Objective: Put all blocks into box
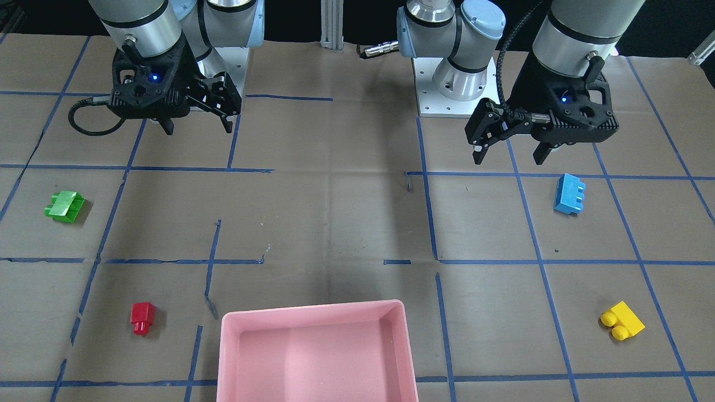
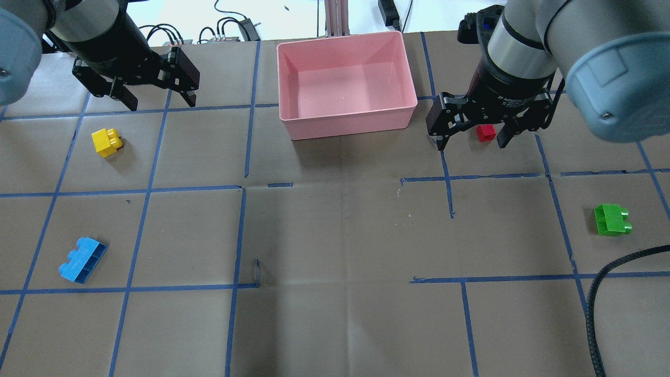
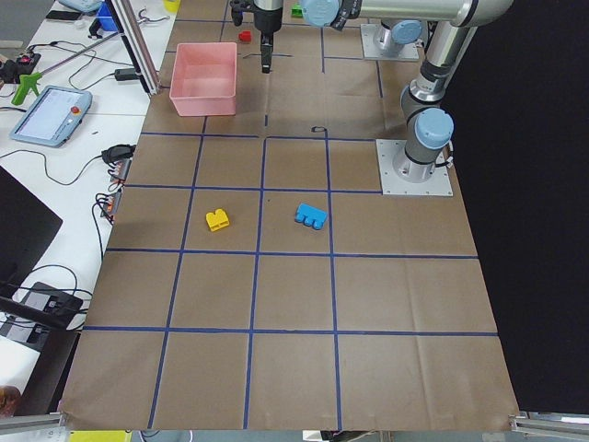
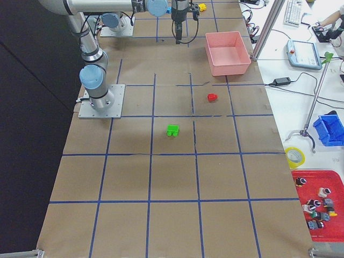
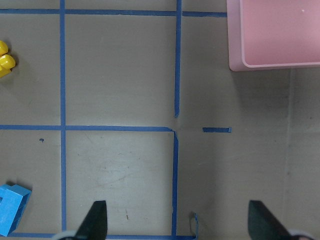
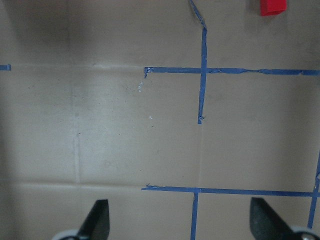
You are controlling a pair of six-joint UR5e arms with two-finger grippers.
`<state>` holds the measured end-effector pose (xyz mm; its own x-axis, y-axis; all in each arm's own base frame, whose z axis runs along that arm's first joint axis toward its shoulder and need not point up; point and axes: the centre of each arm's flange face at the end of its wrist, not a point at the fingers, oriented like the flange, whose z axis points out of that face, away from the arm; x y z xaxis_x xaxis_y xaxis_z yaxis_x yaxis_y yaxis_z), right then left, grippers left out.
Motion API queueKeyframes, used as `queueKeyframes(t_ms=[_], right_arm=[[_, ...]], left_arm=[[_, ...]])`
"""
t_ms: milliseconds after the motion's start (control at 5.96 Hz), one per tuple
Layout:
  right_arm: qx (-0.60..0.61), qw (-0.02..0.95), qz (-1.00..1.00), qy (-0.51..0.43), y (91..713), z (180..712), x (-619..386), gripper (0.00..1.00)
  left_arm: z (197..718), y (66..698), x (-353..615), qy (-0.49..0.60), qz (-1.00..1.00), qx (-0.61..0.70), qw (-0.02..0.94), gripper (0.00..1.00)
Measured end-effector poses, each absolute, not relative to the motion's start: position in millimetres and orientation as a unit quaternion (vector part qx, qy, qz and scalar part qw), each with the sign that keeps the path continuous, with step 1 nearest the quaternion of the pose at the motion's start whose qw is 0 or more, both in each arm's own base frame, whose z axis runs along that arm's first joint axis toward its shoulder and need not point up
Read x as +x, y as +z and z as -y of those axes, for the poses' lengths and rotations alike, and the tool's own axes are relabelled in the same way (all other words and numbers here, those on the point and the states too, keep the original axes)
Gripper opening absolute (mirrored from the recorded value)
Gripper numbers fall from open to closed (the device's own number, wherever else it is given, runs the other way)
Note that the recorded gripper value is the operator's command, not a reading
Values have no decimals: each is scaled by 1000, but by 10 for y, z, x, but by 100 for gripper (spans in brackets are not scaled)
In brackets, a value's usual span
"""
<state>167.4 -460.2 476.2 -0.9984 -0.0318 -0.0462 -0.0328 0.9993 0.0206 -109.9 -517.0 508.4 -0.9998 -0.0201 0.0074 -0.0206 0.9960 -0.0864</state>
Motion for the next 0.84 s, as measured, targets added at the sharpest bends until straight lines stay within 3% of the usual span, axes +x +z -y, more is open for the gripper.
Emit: queueKeyframes(t_ms=[504, 839], right_arm=[[-22, 20, -1000, 10, 4684, 4645, 1671, 100], [-6, 14, -1000, 5, 4684, 4703, 1503, 100]], left_arm=[[5161, 5091, -964, 43, 999, -12, -1, 99], [5147, 5095, -32, 38, 999, -36, -8, 99]])
